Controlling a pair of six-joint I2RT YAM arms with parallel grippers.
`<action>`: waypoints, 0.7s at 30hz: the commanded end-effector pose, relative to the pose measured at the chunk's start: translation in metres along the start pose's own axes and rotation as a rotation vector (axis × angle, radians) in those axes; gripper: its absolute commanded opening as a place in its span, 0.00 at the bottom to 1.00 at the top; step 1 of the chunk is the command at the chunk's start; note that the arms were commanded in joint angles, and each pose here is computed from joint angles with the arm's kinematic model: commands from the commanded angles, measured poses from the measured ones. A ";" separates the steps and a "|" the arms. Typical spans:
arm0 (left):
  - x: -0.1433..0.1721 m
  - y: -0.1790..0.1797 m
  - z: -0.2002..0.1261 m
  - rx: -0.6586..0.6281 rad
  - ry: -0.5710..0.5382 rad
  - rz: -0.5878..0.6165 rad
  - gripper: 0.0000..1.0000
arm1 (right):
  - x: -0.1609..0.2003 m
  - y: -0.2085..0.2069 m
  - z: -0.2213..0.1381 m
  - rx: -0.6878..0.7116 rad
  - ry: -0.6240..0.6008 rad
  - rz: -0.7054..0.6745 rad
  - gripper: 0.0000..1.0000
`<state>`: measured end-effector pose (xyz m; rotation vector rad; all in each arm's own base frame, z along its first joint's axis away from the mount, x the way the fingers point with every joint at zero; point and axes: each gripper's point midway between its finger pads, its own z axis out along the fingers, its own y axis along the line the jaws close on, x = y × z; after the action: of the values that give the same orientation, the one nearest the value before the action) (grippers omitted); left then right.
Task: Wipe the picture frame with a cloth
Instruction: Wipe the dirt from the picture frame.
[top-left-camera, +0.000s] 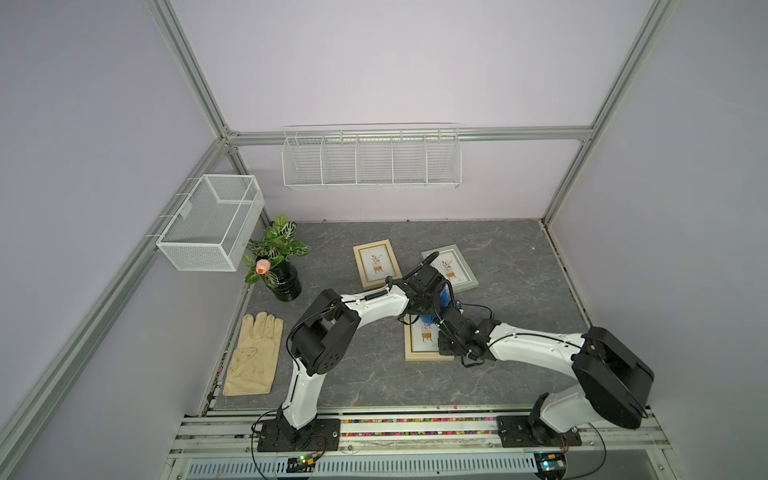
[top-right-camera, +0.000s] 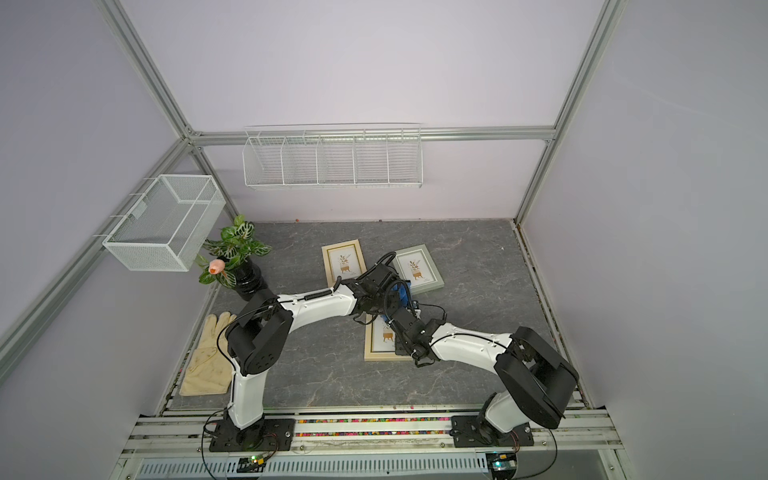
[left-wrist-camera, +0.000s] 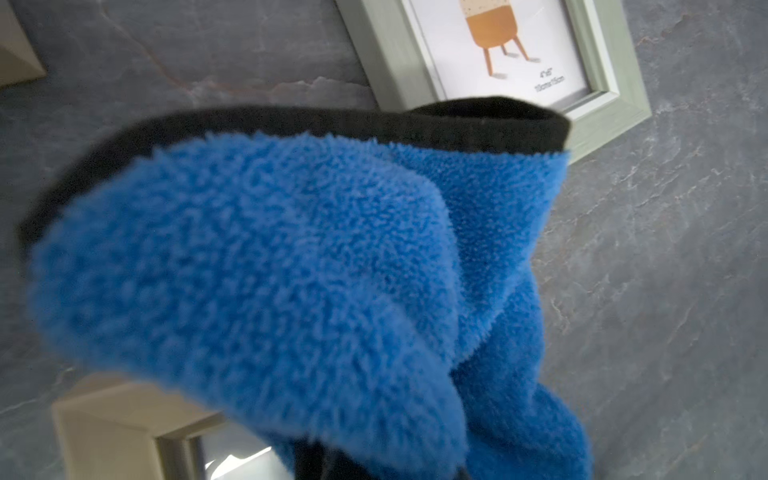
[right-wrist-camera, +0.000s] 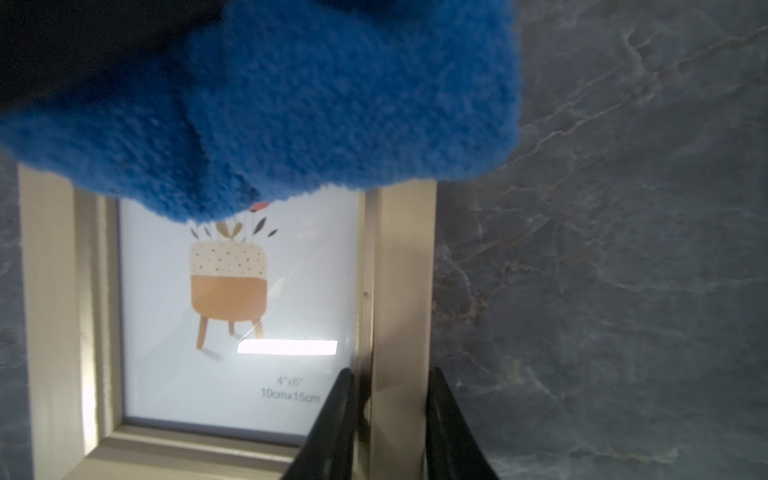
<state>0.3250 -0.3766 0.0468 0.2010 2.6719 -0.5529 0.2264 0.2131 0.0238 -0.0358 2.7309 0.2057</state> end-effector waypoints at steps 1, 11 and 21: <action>-0.003 0.057 -0.013 -0.121 -0.002 -0.056 0.00 | 0.017 -0.018 0.002 0.063 0.046 -0.014 0.16; 0.000 0.035 -0.019 -0.107 -0.011 0.029 0.00 | 0.014 -0.014 0.002 0.061 0.052 -0.025 0.16; 0.000 0.013 -0.007 -0.033 0.024 0.011 0.00 | 0.014 -0.013 0.002 0.058 0.053 -0.020 0.16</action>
<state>0.3146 -0.3866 0.0526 0.2847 2.6721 -0.5342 0.2260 0.2130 0.0239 -0.0370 2.7332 0.2044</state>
